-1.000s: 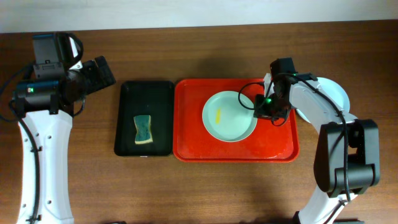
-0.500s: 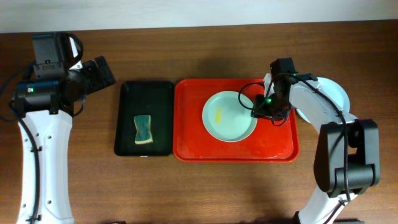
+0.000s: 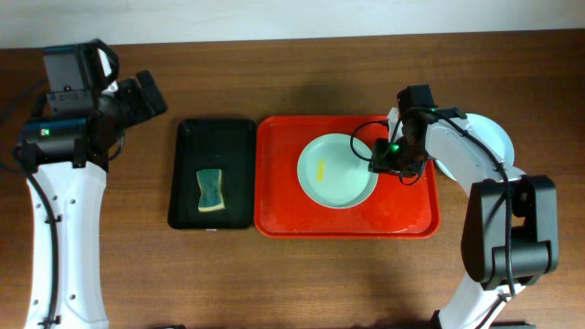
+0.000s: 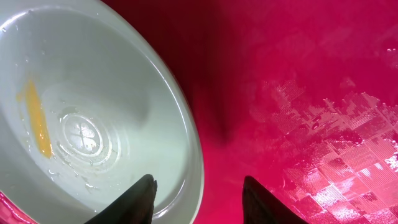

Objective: Clean dirty plates on tray and stack at the side
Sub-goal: 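Lower the left gripper onto the green sponge and grasp it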

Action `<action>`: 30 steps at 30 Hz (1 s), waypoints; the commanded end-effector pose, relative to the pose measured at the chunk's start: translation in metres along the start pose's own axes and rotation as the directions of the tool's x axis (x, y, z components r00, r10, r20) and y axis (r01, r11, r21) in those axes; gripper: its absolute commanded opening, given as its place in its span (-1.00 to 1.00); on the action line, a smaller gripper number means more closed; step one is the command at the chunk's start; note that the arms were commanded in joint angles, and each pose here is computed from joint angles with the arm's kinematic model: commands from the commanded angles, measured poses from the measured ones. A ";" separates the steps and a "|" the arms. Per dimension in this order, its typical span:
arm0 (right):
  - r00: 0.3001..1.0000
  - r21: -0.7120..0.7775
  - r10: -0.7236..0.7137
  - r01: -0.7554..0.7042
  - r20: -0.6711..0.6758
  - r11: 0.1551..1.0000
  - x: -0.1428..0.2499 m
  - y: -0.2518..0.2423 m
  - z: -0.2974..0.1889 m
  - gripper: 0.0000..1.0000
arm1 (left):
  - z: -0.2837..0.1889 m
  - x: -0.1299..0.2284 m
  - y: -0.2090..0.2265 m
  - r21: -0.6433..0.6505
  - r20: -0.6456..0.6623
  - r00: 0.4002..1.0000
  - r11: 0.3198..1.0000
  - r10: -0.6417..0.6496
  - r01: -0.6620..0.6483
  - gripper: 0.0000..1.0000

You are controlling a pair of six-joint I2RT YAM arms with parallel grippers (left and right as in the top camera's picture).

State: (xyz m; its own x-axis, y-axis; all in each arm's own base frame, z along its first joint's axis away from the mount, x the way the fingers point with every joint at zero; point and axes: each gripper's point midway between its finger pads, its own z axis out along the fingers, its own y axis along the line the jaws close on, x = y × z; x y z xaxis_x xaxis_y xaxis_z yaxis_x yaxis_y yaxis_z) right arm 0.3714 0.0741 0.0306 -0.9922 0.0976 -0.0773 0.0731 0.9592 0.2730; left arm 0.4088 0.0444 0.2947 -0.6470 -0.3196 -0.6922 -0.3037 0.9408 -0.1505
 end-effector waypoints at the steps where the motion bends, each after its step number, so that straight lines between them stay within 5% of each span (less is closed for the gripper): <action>1: 1.000 0.006 0.000 0.000 0.018 1.000 -0.001 -0.001 -0.005 -0.07 | 0.001 -0.001 -0.001 0.007 -0.001 1.000 1.000 -0.012 0.012 0.98; 4: 1.000 0.006 0.000 0.000 0.019 1.000 -0.001 -0.001 -0.005 -0.07 | 0.001 0.008 -0.007 0.042 -0.041 0.999 0.999 -0.009 0.010 0.98; 7: 1.000 0.005 0.000 0.000 0.019 1.000 -0.001 0.000 -0.005 -0.06 | -0.004 0.058 -0.017 0.118 -0.253 0.967 0.992 -0.002 0.033 0.98; 12: 1.000 0.005 0.000 0.000 0.017 1.000 -0.001 -0.001 -0.005 -0.06 | -0.009 0.142 -0.024 0.181 -0.524 0.843 0.983 0.121 -0.029 0.99; 15: 1.000 0.005 0.000 0.000 0.018 1.000 -0.001 -0.001 -0.005 -0.06 | 0.000 0.190 -0.026 0.183 -0.620 0.767 0.981 0.165 -0.063 0.73; 16: 1.000 0.005 0.000 0.000 0.018 1.000 -0.001 -0.001 -0.005 -0.06 | 0.005 0.202 -0.028 0.189 -0.635 0.752 0.979 0.177 -0.072 0.96; 20: 1.000 0.005 0.000 0.000 0.017 1.000 -0.001 -0.001 -0.005 -0.06 | 0.033 0.241 -0.035 0.228 -0.633 0.739 0.968 0.231 -0.107 0.99; 21: 1.000 0.005 0.000 -0.001 0.017 1.000 -0.001 -0.001 -0.005 -0.05 | 0.038 0.245 -0.037 0.236 -0.623 0.745 0.965 0.240 -0.113 0.92; 23: 1.000 0.005 0.000 0.000 0.017 1.000 -0.001 -0.001 -0.005 -0.06 | 0.047 0.248 -0.039 0.237 -0.600 0.761 0.963 0.247 -0.125 -0.58; 26: 1.000 0.005 0.000 0.000 0.017 1.000 -0.001 -0.001 -0.005 -0.06 | 0.056 0.244 -0.030 0.142 -0.594 0.786 0.984 0.171 -0.107 -0.90; 30: 1.000 0.005 0.001 -0.001 0.017 1.000 -0.001 0.000 -0.005 -0.05 | 0.065 0.234 -0.018 0.054 -0.580 0.801 0.988 0.149 -0.145 -0.81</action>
State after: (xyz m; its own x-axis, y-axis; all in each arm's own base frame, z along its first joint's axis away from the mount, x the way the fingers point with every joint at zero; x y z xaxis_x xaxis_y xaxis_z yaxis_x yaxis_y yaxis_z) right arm 0.3718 0.0741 0.0299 -0.9919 0.0980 -0.0802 0.0727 0.9591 0.2735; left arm 0.3005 -0.0571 0.0946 -0.9779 -0.1326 -0.1619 -0.1029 0.9783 -0.1798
